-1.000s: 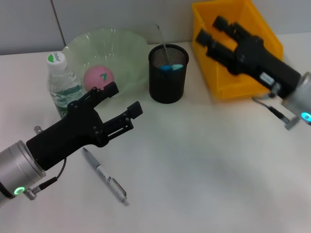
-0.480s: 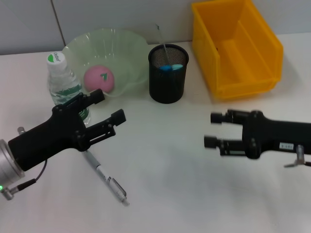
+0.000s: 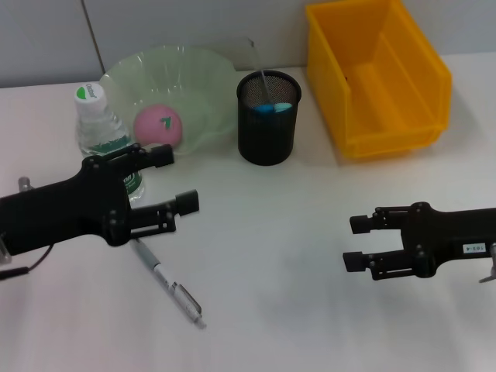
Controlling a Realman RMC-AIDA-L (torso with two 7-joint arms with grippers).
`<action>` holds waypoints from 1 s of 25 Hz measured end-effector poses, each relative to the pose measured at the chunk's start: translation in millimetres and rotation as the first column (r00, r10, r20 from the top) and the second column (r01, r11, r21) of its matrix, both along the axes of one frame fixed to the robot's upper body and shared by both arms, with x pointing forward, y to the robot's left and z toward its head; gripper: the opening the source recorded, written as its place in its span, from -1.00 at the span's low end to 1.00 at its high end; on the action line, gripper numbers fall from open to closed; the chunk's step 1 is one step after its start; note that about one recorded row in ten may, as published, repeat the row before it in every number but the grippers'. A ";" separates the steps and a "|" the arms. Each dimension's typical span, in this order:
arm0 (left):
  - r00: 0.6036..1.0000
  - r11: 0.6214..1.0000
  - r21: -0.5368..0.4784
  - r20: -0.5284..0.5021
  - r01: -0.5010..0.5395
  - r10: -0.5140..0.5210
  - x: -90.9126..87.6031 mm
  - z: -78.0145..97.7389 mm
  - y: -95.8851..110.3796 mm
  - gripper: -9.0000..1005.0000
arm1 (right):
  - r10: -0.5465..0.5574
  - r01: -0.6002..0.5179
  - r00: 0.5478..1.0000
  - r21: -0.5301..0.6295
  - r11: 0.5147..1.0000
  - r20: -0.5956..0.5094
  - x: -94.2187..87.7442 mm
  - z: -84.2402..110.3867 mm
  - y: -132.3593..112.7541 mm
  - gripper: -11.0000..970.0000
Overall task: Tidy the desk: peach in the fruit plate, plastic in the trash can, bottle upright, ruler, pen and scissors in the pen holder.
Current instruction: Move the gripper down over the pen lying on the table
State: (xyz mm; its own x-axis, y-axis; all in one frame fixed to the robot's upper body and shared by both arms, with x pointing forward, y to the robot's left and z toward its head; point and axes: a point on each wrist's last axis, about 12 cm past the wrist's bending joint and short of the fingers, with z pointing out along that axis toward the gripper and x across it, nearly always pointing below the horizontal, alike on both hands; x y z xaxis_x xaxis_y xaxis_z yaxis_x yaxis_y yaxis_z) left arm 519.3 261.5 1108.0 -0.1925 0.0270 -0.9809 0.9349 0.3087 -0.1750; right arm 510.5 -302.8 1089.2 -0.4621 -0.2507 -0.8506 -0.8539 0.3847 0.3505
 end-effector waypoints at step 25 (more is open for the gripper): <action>0.599 0.405 0.872 0.175 0.275 -0.782 31.2 115.0 -99.9 0.69 | -0.035 0.044 0.986 0.050 0.998 -0.162 11.4 33.4 -23.1 0.58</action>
State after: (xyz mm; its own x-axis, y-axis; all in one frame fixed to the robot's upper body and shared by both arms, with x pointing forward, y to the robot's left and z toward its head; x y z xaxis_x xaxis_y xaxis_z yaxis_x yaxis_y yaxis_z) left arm 550.5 161.6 1223.0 0.6303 0.6263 -0.4588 0.7761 -0.5227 0.3526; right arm 521.9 -325.9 1122.7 -0.6026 -0.1862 -0.7760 -0.7693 0.3942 0.5028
